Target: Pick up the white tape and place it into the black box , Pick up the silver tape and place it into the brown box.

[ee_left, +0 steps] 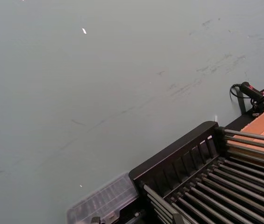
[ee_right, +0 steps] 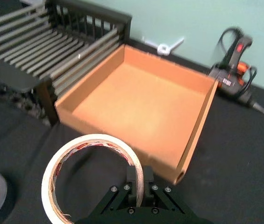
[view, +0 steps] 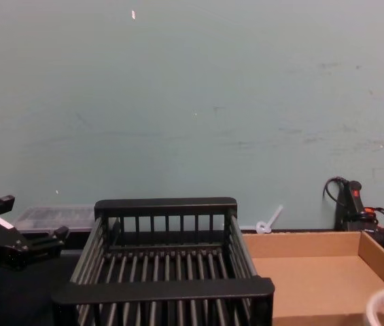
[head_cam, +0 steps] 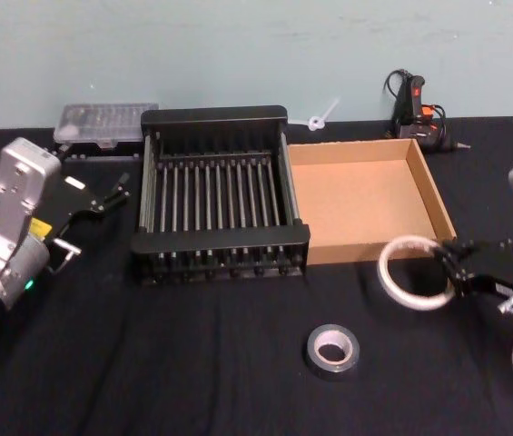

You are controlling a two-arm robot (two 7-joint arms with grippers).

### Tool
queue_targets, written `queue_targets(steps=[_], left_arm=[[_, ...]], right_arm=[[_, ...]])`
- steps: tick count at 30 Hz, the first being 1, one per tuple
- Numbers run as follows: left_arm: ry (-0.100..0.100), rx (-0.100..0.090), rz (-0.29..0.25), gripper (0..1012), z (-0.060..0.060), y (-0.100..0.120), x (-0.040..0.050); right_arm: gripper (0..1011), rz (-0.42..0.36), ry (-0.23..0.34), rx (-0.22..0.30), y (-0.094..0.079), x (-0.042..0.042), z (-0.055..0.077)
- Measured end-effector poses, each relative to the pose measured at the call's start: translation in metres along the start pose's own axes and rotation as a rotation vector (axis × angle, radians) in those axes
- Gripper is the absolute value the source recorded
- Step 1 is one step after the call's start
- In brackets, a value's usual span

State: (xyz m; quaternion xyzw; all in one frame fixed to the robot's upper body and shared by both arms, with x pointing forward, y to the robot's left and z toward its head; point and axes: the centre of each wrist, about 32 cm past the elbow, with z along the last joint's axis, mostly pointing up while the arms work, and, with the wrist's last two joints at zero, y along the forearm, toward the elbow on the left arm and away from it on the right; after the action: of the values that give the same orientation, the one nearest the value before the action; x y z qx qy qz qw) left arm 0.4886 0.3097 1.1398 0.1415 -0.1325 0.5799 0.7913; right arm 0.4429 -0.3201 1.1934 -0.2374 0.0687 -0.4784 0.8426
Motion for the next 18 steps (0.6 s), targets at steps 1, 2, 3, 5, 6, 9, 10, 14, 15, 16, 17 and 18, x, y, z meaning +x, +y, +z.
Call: queue_targets(steps=[1,2,3,5,6,9,10,14,15,16,17,18], left_arm=[[0.0,0.0,0.0,1001,0.0,0.0,0.0],[0.0,0.0,0.0,1001,0.0,0.0,0.0],[0.0,0.0,0.0,1001,0.0,0.0,0.0],[0.0,0.0,0.0,1001,0.0,0.0,0.0],[0.0,0.0,0.0,1001,0.0,0.0,0.0],[0.0,0.0,0.0,1001,0.0,0.0,0.0],[0.0,0.0,0.0,1001,0.0,0.0,0.0],[0.0,0.0,0.0,1001,0.0,0.0,0.0],[0.0,0.0,0.0,1002,0.0,0.0,0.0],[0.0,0.0,0.0,1001,0.0,0.0,0.0],[0.0,0.0,0.0,1001,0.0,0.0,0.0],[0.0,0.0,0.0,1001,0.0,0.0,0.0]], right_arm=[[92,-0.004,-0.002,0.014,0.002,0.0008,0.004],[92,-0.005,-0.003,0.02,0.002,0.0012,0.006],[92,-0.007,-0.004,0.024,0.003,0.0014,0.008],[92,-0.009,-0.006,0.033,0.005,0.0019,0.011],[92,-0.012,-0.006,0.043,0.007,0.0024,0.015],[92,-0.018,-0.007,0.062,0.013,0.0028,0.022],[93,-0.019,-0.008,0.067,0.014,0.003,0.024],[92,-0.026,-0.015,0.094,0.022,0.0033,0.035],[93,-0.026,-0.02,0.105,0.026,0.0034,0.039],[93,-0.026,-0.023,0.109,0.027,0.0034,0.041],[92,-0.025,-0.025,0.113,0.029,0.0035,0.044],[93,-0.021,-0.029,0.122,0.033,0.0034,0.048]])
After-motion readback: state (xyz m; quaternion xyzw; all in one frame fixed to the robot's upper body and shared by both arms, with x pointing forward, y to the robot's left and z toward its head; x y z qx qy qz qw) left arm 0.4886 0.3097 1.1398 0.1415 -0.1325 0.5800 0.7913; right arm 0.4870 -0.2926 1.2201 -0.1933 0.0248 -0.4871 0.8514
